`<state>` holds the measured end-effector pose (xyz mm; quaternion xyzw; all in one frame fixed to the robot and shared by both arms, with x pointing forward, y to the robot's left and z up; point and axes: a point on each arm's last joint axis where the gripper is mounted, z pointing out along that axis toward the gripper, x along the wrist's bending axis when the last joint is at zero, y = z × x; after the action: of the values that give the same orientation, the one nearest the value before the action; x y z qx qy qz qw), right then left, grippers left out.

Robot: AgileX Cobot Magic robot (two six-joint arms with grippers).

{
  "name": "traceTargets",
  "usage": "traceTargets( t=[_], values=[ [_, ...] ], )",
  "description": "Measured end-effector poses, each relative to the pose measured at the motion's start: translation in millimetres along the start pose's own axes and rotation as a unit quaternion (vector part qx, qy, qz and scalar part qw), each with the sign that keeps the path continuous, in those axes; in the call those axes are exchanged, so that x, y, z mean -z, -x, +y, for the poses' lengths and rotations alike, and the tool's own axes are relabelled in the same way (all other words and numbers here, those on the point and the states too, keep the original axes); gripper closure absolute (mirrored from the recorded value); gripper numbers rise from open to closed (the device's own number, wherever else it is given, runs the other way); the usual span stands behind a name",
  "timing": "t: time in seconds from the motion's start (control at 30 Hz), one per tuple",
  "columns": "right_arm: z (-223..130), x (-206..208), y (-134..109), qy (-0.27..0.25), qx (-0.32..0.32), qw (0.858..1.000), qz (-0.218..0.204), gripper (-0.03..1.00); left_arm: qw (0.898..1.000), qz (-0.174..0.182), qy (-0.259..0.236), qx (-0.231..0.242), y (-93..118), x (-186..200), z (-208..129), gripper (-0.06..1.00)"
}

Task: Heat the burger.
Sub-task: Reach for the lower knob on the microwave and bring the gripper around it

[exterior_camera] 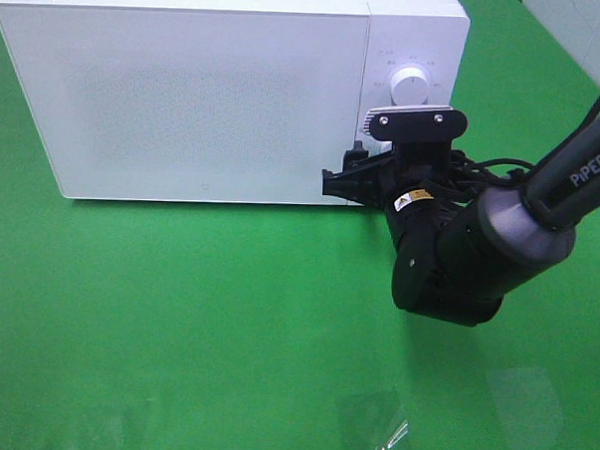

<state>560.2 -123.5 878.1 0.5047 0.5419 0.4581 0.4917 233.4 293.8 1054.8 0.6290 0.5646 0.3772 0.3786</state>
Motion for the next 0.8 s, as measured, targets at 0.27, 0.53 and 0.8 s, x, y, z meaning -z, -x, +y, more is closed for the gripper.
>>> traceTargets(
  t=[0.27, 0.53, 0.8],
  values=[
    [0.0, 0.0, 0.2, 0.000, 0.001, 1.000, -0.001, 0.21, 1.000, 0.000, 0.000, 0.000, 0.0, 0.0, 0.0, 0.01],
    [-0.1, -0.3, 1.2, -0.002, 0.016, 1.000, -0.004, 0.27, 1.000, 0.000, 0.000, 0.000, 0.0, 0.0, 0.0, 0.01],
    [1.7, -0.3, 2.4, -0.008, 0.014, 1.000, -0.006, 0.53, 1.000, 0.000, 0.000, 0.000, 0.0, 0.0, 0.0, 0.01]
  ],
)
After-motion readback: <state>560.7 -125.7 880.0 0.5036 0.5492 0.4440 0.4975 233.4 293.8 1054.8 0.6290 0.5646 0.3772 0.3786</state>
